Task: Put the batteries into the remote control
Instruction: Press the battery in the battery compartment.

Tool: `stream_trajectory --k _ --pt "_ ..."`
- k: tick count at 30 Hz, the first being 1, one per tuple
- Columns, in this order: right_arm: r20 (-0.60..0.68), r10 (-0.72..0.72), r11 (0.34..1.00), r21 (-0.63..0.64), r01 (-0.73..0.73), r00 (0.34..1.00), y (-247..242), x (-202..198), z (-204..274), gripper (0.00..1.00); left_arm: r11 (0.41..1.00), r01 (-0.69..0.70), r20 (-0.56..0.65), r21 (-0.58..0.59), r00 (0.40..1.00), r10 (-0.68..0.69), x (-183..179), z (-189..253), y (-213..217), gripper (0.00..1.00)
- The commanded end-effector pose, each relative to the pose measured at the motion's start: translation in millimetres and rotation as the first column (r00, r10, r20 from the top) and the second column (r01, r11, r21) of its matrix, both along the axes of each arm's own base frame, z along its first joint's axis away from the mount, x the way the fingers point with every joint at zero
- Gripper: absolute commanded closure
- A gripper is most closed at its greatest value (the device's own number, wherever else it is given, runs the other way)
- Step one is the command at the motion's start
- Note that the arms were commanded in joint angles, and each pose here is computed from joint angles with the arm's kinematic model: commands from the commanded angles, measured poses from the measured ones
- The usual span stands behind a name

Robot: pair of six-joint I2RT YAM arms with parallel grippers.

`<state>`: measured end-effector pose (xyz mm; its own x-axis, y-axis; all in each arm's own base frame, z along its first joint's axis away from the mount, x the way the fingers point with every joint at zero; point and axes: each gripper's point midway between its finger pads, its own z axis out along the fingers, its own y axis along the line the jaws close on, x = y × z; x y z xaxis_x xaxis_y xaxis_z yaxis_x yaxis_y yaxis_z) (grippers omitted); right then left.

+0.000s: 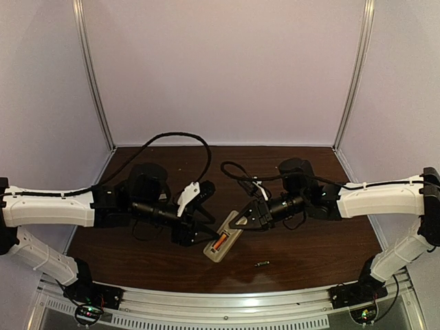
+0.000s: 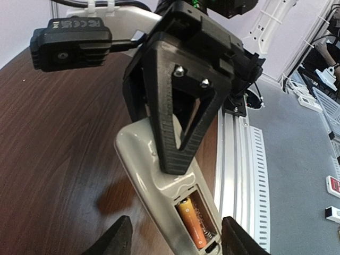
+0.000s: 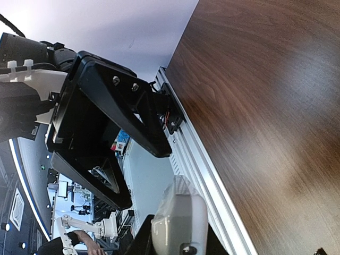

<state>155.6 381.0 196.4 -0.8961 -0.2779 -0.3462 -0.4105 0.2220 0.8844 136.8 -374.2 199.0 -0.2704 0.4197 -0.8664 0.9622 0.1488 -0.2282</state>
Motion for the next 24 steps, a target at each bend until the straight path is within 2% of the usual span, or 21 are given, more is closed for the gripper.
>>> stream_trajectory --k 1,12,24 --pt "0.021 -0.055 0.998 -0.014 0.056 0.998 -1 7 -1 1.0 0.993 -0.116 -0.017 -0.014 0.993 0.116 21 6 -6 0.41" --pt "0.014 -0.081 0.997 -0.01 0.082 0.997 0 11 1 1.0 0.989 -0.145 -0.047 0.038 0.988 0.146 21 -14 -19 0.43" --pt "0.03 -0.086 0.996 0.017 0.085 0.996 -1 11 10 1.0 0.97 -0.21 -0.06 0.124 0.974 0.219 32 -38 -17 0.6"
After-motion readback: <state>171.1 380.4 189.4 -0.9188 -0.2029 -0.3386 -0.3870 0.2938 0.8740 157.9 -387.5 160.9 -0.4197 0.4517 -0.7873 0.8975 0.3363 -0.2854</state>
